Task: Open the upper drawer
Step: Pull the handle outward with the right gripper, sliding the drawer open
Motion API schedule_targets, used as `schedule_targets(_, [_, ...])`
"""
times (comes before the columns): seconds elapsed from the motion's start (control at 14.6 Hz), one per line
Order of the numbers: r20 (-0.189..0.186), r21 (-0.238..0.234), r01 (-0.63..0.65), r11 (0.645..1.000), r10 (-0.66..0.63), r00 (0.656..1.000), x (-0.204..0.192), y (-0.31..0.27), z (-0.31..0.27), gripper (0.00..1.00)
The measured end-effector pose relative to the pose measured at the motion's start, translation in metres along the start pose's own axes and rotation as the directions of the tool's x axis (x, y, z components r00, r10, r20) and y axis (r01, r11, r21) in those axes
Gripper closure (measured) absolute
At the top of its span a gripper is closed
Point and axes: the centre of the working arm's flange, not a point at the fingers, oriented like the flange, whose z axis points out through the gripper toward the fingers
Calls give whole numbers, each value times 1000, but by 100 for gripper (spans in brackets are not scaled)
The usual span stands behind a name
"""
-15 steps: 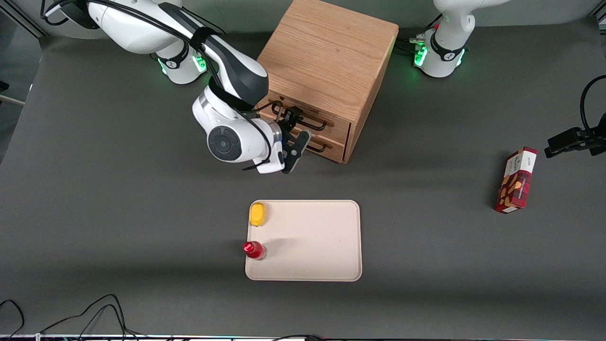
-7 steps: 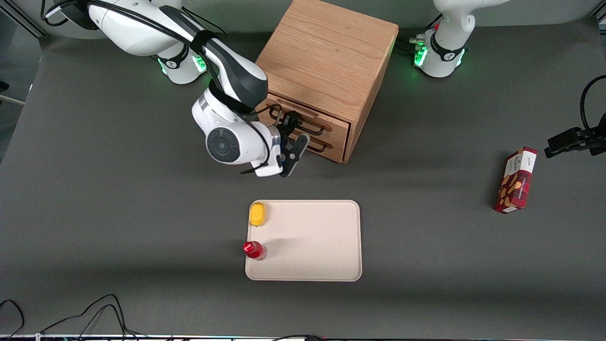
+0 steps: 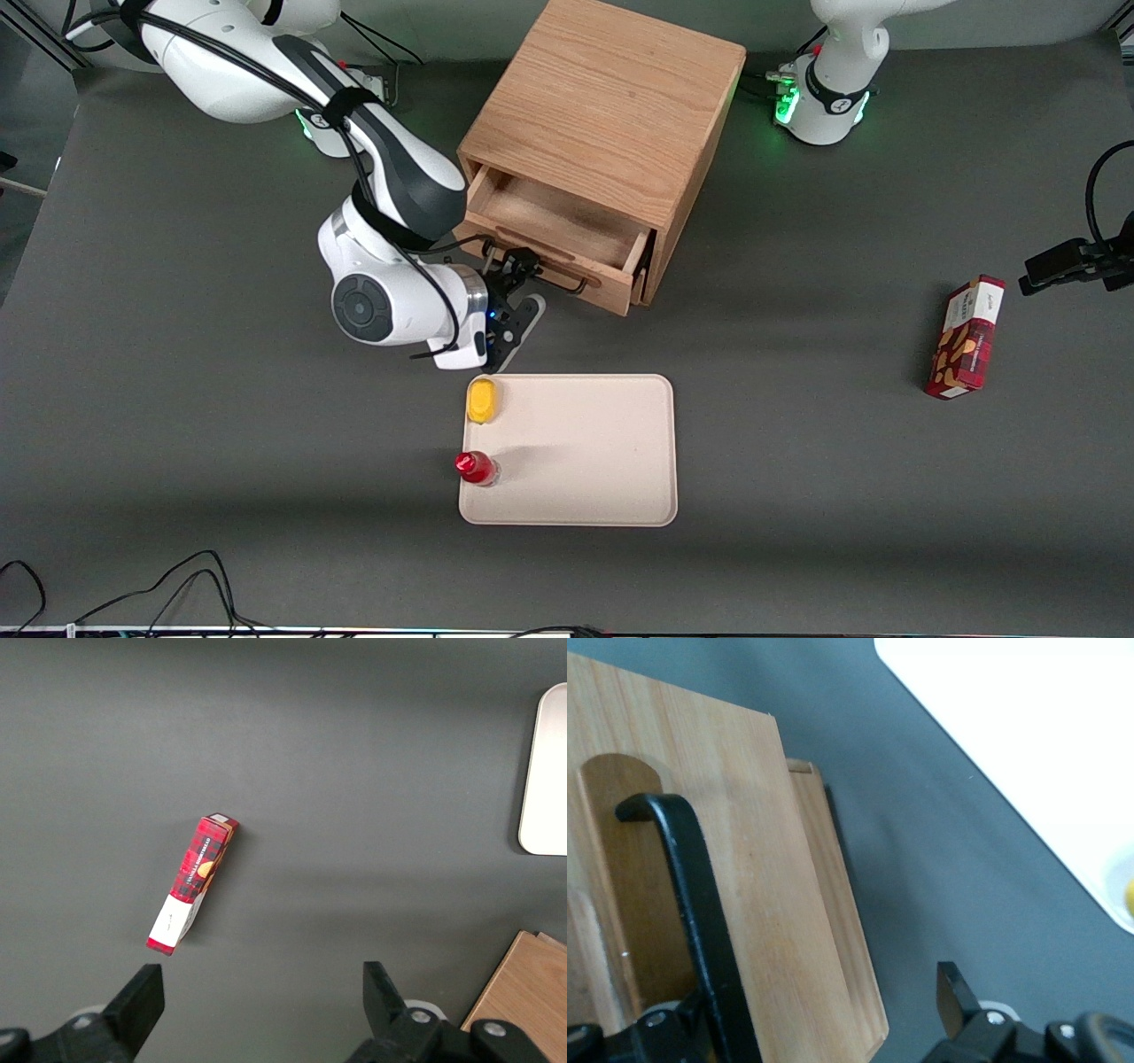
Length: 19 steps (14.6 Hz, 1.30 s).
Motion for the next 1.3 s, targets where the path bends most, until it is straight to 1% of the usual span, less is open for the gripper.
schedule_targets(0.34, [-36,2,-23,1000,23,999,10,30,-12,0])
schedule_targets(0.89, [-69,-7,-55,998,54,996,16,69,-54,0])
schedule_targets(1.3, [-111,-16,-77,997,75,991,21,105,-64,0])
